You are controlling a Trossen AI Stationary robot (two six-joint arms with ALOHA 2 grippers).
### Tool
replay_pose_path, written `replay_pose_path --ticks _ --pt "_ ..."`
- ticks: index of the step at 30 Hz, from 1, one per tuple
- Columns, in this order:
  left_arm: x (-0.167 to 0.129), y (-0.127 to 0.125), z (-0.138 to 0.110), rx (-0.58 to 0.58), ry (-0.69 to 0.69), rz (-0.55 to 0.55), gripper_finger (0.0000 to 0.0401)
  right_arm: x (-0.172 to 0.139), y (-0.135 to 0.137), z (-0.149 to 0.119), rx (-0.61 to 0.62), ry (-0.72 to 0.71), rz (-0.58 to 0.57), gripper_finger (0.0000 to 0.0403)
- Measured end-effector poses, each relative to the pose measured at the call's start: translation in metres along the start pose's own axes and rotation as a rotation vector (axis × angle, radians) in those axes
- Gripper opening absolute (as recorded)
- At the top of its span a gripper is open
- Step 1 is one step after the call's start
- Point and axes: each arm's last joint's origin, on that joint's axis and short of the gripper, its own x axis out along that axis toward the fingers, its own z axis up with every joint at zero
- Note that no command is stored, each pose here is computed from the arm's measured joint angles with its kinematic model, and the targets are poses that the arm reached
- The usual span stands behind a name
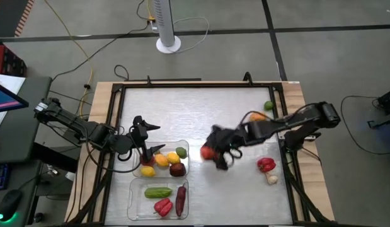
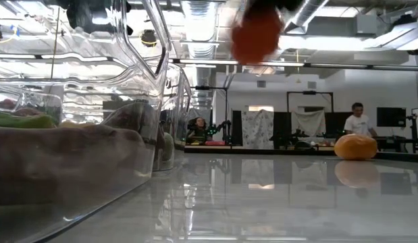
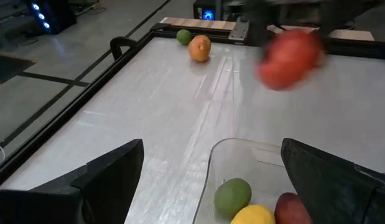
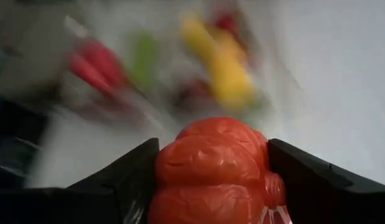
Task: Sort produce into baskets
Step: Put the orange pumpkin into the bottom transparent bin, then put the potato into the bottom transparent bin
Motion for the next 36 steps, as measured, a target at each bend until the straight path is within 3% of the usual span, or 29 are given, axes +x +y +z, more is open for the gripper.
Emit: replay_pose_path --ticks 4,7,17,23,28,34,36 --pt "-0.006 0.0 0.003 -0.013 -0.023 -0.046 0.0368 0.015 0.042 0.017 -0.135 -0.249 0.236 0.0309" --pt "-0.011 -0.003 0.006 -0.01 -0.052 -0.084 0.0368 0.028 0.065 0.025 -0.231 -0.334 0.337 0.0309" --pt "-0.016 -0.015 0.015 0.02 -0.158 -0.145 0.0368 0.083 0.098 0.051 -0.443 -0.298 0.481 0.031" --pt "-0.019 -0.016 0.014 0.031 -0.166 -0.133 0.0368 0.11 0.099 0.059 -0.482 -0.272 0.464 0.0319" --pt "-0.019 -0.017 0.013 0.037 -0.159 -0.134 0.0368 0.112 0.088 0.061 -0.465 -0.226 0.439 0.0365" --pt "-0.019 -0.016 0.013 0.038 -0.154 -0.13 0.0368 0.093 0.08 0.06 -0.388 -0.113 0.417 0.0395" --pt "-0.019 -0.016 0.013 0.03 -0.153 -0.126 0.0368 0.083 0.075 0.055 -0.374 -0.018 0.332 0.0388"
